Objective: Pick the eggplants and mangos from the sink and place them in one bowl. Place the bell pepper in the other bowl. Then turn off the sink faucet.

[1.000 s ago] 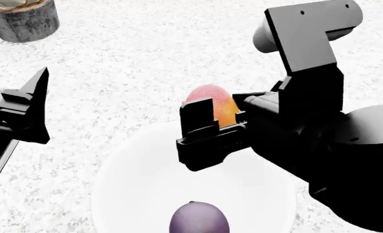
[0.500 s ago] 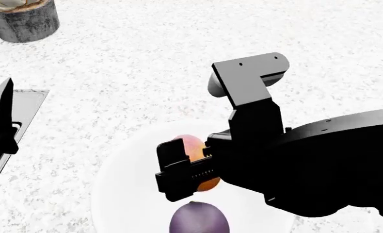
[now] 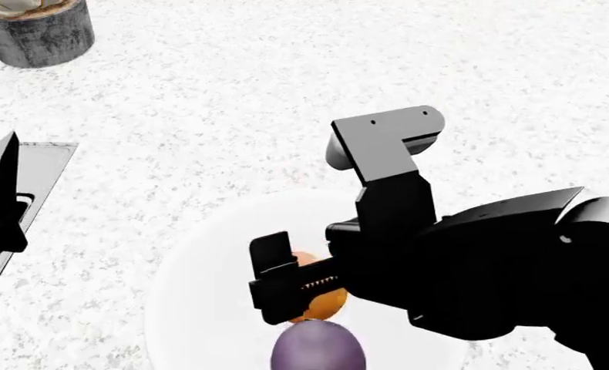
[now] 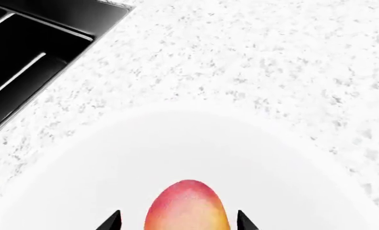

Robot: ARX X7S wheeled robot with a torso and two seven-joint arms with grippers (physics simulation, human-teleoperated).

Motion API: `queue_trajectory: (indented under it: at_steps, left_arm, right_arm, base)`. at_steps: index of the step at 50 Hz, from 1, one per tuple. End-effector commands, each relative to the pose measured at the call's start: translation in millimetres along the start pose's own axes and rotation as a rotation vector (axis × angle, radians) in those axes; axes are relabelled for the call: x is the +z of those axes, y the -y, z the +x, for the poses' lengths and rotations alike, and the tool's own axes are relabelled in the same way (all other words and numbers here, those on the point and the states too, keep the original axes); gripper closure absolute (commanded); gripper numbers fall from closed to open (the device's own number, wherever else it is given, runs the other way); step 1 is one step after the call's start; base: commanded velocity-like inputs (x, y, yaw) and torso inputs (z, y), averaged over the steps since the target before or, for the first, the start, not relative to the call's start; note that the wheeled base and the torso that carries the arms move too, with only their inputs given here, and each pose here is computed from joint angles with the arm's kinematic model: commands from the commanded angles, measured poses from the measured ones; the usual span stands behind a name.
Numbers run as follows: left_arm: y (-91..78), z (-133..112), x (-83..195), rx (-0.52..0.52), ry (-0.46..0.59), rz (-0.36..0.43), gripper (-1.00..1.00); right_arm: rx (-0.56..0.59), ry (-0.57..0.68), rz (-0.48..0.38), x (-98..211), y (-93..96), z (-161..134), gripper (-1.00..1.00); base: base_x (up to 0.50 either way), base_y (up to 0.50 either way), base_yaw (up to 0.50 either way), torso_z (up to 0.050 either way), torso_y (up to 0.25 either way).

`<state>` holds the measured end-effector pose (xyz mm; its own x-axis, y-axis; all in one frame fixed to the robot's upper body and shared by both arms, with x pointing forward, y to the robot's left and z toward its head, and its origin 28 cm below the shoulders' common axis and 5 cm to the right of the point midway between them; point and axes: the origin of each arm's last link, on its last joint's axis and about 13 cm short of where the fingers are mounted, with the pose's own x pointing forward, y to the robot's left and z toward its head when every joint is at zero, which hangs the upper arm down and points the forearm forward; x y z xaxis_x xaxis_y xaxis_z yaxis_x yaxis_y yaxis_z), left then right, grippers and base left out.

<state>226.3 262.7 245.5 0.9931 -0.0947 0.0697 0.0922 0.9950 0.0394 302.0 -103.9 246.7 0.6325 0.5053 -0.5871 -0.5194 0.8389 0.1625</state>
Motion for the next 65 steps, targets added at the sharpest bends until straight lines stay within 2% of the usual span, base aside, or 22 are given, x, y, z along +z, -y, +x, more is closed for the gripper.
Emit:
queue_trajectory:
  at_steps: [1,9,14,19,24,25,26,27,29,30,35,43,49,65]
  left_arm:
    - [-1.1,2.4,-0.7,0.003,-0.001,-0.005,-1.00]
    - [0.4,3.3,0.7,-0.001,0.003,-0.006,-1.00]
    - [0.8,3.8,2.6,-0.004,0.007,-0.003,-1.00]
    - [2.4,5.8,3.7,-0.010,0.011,-0.006,-1.00]
    - [4.5,8.0,3.0,-0.016,0.011,-0.002,-1.00]
    - [5.5,8.6,2.2,-0.021,0.006,-0.024,-1.00]
    - [6.4,8.8,-0.9,-0.024,0.005,-0.011,-1.00]
    - [7.9,9.4,-2.5,-0.030,-0.002,-0.016,-1.00]
    - [9.4,10.4,-4.2,-0.034,-0.002,-0.011,-1.00]
    - [8.4,11.6,-3.5,-0.034,-0.004,-0.011,-1.00]
    - [7.8,9.1,-3.9,-0.023,0.002,-0.008,-1.00]
    - [4.6,6.2,1.2,-0.010,0.014,0.000,-1.00]
    - [4.7,5.0,3.5,-0.008,0.022,-0.006,-1.00]
    - [5.6,3.6,3.2,-0.005,0.025,-0.008,-1.00]
  right_arm:
    - [0.005,0.040,-0.005,10.8,-1.7,-3.2,-1.00]
    - [-0.011,0.101,-0.023,26.4,-7.3,-20.3,-1.00]
    - [-0.042,0.200,-0.044,41.6,-11.3,-47.1,-1.00]
    - [-0.149,0.347,-0.099,47.7,-10.9,-73.6,-1.00]
    - [-0.249,0.541,-0.109,26.3,-6.6,-103.6,-1.00]
    - [-0.269,0.592,-0.095,19.2,-4.8,-107.3,-1.00]
    - [-0.325,0.612,-0.137,11.2,-2.6,-110.0,-1.00]
    - [-0.325,0.673,-0.131,4.0,-2.8,-113.4,-1.00]
    - [-0.353,0.693,-0.153,-7.6,-2.2,-116.9,-1.00]
    - [-0.367,0.722,-0.119,-15.2,0.3,-115.8,-1.00]
    - [-0.382,0.696,-0.148,-31.9,5.2,-105.5,-1.00]
    - [-0.434,0.707,-0.114,-41.7,5.5,-109.8,-1.00]
    - [-0.451,0.697,-0.094,-52.2,4.0,-111.1,-1.00]
    - [-0.475,0.724,-0.084,-56.0,3.0,-110.9,-1.00]
  base:
    - [0.00,0.00,0.00,0.000,0.000]
    - [0.00,0.00,0.00,0.000,0.000]
    - [0.00,0.00,0.00,0.000,0.000]
    - [0.00,0.00,0.00,0.000,0.000]
    - [0.00,0.00,0.00,0.000,0.000]
    - [0.00,0.00,0.00,0.000,0.000]
    - [0.00,0.00,0.00,0.000,0.000]
    - [0.00,0.00,0.00,0.000,0.000]
    - [0.00,0.00,0.00,0.000,0.000]
    - [0.00,0.00,0.00,0.000,0.000]
    - [0.00,0.00,0.00,0.000,0.000]
    - [-0.04,0.00,0.00,0.000,0.000]
    - [-0.39,0.00,0.00,0.000,0.000]
    - [-0.46,0.12,0.00,0.000,0.000]
